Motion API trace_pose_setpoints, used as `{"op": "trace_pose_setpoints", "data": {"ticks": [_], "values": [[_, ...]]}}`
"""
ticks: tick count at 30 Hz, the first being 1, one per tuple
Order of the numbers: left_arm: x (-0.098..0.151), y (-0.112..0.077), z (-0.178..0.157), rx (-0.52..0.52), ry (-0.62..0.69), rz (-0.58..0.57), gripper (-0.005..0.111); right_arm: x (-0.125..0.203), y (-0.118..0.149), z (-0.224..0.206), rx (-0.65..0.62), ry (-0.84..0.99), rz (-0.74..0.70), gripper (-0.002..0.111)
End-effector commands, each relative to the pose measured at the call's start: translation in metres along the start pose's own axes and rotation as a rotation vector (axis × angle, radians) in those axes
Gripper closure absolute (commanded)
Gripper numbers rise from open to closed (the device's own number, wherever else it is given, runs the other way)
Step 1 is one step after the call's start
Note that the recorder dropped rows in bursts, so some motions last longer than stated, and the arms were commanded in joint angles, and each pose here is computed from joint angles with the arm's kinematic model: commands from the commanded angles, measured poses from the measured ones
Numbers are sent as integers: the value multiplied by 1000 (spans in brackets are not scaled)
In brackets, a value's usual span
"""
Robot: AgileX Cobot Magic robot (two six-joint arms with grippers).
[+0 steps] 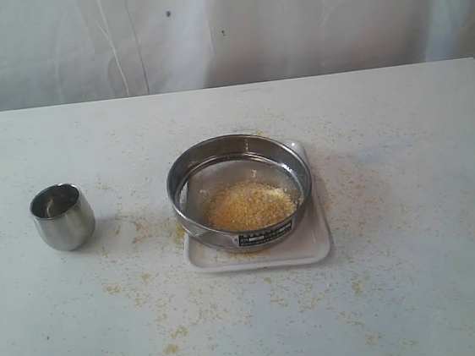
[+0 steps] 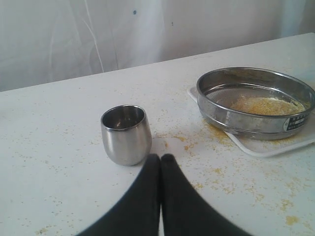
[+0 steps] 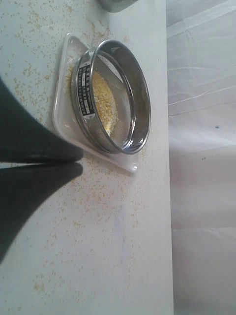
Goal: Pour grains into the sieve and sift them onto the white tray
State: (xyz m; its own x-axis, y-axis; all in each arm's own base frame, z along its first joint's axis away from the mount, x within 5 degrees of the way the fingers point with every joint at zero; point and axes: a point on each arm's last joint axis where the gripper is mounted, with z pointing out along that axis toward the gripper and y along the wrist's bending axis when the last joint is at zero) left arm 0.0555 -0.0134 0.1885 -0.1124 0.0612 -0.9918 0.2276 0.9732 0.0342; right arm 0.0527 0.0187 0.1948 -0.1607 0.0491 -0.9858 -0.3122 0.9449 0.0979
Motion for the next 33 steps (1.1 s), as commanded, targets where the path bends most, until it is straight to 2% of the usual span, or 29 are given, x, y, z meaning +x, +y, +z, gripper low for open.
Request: {"op": "trace_pose_setpoints", "data": {"ticks": [1,11,12,16,18,20,22,25,28,33], "values": [[1,0,0,5,-1,-17,107,1,0,0,3,-6,-7,108],[1,0,0,5,-1,-17,107,-1,0,0,3,-32,-9,108],[1,0,0,5,-1,-17,107,-6,0,0,-11,-84,105,108],[1,0,0,5,-1,-17,107,-29,0,-5,-65,-346,358,108],[1,0,0,5,-1,-17,107,-35,0,-8,-104,-413,492,108],[1,0,0,5,-1,-17,107,-34,0,-7,-119,-390,587,108],[1,0,0,5,-1,-17,107,-38,3,-9,-126,-291,689,108],[1,0,0,5,-1,-17,107,-65,9,-18,-132,-179,619,108],[1,0,0,5,-1,-17,107,-101,19,-20,-141,-1,396,108],[1,0,0,5,-1,-17,107,-161,37,19,-159,373,127,107]]}}
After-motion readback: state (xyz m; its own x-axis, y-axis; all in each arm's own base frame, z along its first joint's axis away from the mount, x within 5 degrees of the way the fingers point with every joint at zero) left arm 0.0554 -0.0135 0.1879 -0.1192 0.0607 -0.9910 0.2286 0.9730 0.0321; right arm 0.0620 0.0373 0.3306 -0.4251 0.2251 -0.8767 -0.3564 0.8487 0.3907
